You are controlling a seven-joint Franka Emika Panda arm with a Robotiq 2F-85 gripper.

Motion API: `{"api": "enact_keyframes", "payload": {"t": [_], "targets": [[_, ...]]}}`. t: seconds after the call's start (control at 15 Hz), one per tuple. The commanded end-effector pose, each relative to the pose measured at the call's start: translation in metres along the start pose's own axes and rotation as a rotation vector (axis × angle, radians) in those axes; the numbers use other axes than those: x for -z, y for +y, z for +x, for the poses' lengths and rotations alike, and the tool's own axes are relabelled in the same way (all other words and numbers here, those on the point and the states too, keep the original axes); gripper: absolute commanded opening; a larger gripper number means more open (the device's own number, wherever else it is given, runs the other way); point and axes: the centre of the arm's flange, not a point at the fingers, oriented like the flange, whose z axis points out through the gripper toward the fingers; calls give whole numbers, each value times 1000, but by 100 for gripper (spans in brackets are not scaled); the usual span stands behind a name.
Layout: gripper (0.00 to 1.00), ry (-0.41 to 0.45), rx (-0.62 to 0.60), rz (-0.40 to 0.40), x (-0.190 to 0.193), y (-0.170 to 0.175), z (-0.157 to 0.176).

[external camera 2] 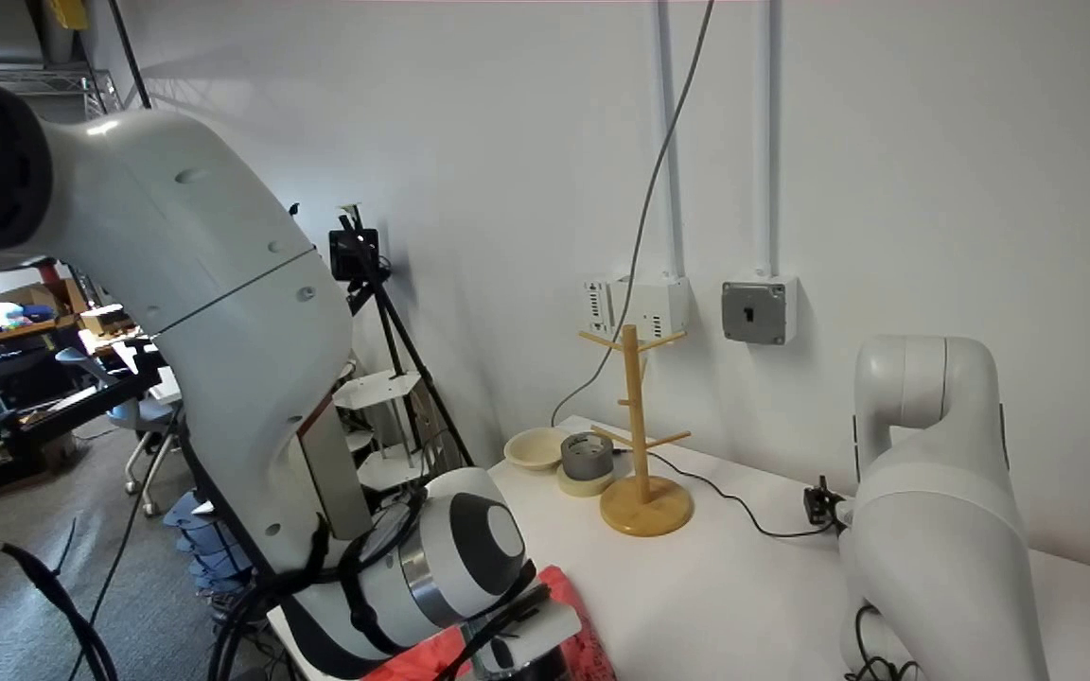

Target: Unfold the shirt

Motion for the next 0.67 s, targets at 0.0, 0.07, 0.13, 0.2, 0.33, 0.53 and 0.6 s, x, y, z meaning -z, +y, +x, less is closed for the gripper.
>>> {"api": "enact_keyframes", "payload": {"t": [0.0, 0.07, 0.13, 0.2, 0.33, 0.53, 0.6], "targets": [[100, 40, -36, -4, 20, 8, -3], [100, 30, -28, 7, 28, 12, -4], [100, 26, -19, 21, 36, 14, -4], [100, 14, -6, 43, 43, 16, -5], [100, 2, 19, 86, 56, 21, -9], [100, -40, 105, 204, 69, 27, -10], [100, -55, 127, 249, 72, 29, -9]]}}
